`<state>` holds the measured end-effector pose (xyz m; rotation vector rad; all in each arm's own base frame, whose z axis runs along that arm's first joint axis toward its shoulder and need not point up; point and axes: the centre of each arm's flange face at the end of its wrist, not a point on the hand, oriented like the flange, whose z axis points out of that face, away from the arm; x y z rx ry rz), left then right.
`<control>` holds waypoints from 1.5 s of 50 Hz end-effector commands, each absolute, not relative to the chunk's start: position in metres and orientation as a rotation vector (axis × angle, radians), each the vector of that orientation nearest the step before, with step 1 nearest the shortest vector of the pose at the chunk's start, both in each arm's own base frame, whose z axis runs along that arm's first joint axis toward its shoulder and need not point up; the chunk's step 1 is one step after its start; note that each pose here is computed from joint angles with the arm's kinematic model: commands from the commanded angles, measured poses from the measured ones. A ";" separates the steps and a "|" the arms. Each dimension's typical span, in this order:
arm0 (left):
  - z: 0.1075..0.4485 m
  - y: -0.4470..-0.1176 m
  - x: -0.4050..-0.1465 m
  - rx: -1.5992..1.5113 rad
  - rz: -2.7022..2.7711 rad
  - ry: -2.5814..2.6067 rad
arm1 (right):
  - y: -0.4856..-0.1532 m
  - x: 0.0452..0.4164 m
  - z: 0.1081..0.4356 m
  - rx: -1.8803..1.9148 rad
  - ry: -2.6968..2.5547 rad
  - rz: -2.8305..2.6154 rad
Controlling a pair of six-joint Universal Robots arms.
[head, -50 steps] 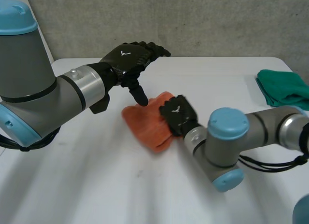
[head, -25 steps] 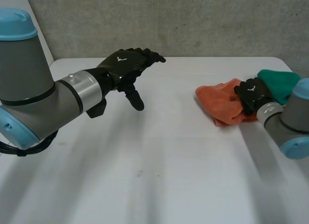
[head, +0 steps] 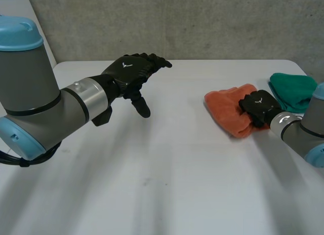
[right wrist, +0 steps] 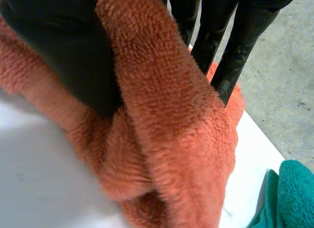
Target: Fold the laundry.
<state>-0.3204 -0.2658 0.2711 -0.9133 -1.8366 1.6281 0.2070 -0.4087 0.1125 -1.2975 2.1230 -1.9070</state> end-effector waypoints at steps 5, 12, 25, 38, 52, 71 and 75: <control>0.270 -0.265 -0.319 -0.913 1.621 -1.844 | -0.445 0.205 0.119 -1.261 2.115 -2.063; 0.269 -0.265 -0.319 -0.912 1.619 -1.848 | -0.474 0.199 0.140 -1.213 2.088 -2.236; 0.271 -0.269 -0.314 -0.882 1.648 -1.874 | -0.524 0.162 0.250 -0.988 1.768 -2.767; 0.263 -0.265 -0.313 -0.880 1.624 -1.896 | -0.550 0.068 0.217 -0.942 1.958 -2.673; 0.250 -0.262 -0.316 -0.890 1.605 -1.901 | -0.548 0.030 0.136 -0.989 2.228 -2.476; 0.256 -0.263 -0.314 -0.868 1.619 -1.892 | -0.502 0.040 0.246 -0.966 2.253 -2.572; 0.276 -0.261 -0.309 -0.825 1.667 -1.856 | -0.489 0.039 0.295 -0.813 2.285 -2.725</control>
